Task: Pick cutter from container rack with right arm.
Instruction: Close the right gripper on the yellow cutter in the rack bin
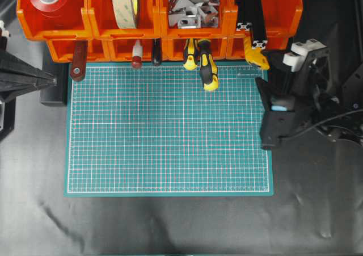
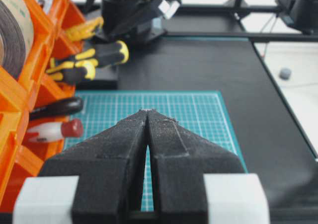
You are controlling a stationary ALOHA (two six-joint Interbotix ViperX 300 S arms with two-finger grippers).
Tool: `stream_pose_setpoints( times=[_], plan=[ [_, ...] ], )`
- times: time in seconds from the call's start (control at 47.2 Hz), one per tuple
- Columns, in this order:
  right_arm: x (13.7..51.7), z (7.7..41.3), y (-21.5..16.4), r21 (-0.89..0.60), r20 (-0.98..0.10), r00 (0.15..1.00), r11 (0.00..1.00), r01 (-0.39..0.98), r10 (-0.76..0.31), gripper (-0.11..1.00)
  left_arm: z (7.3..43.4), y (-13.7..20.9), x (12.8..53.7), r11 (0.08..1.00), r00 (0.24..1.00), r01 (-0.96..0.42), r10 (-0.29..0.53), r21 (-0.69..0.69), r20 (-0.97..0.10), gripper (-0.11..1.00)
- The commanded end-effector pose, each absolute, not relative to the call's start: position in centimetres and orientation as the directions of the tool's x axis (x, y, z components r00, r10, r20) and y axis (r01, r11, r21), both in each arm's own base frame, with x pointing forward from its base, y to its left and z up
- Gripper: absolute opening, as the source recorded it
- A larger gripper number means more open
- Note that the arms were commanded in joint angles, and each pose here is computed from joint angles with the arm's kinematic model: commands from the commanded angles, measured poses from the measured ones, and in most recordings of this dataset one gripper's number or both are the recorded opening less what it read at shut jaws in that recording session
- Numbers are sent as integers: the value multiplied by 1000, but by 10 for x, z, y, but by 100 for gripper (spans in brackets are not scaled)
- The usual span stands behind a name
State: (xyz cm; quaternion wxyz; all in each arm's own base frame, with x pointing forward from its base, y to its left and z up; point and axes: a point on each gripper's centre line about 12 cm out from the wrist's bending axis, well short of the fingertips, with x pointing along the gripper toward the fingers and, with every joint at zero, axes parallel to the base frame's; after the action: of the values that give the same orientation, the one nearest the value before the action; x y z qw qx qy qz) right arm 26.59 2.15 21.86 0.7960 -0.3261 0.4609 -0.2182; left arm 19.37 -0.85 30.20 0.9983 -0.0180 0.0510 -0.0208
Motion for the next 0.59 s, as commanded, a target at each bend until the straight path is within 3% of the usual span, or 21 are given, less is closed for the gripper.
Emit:
stream_pose_setpoints(
  times=[0.0,0.572],
  plan=[
    [274,226,20,-707,-570,509,701,97,-645,72,312,-10,194,998,995,46,-49,-38,-81,0],
    [275,216,6,-701,-556,510,700,138,-657,66,311,-9,188,998,995,44,-47,-38,-84,0]
  ],
)
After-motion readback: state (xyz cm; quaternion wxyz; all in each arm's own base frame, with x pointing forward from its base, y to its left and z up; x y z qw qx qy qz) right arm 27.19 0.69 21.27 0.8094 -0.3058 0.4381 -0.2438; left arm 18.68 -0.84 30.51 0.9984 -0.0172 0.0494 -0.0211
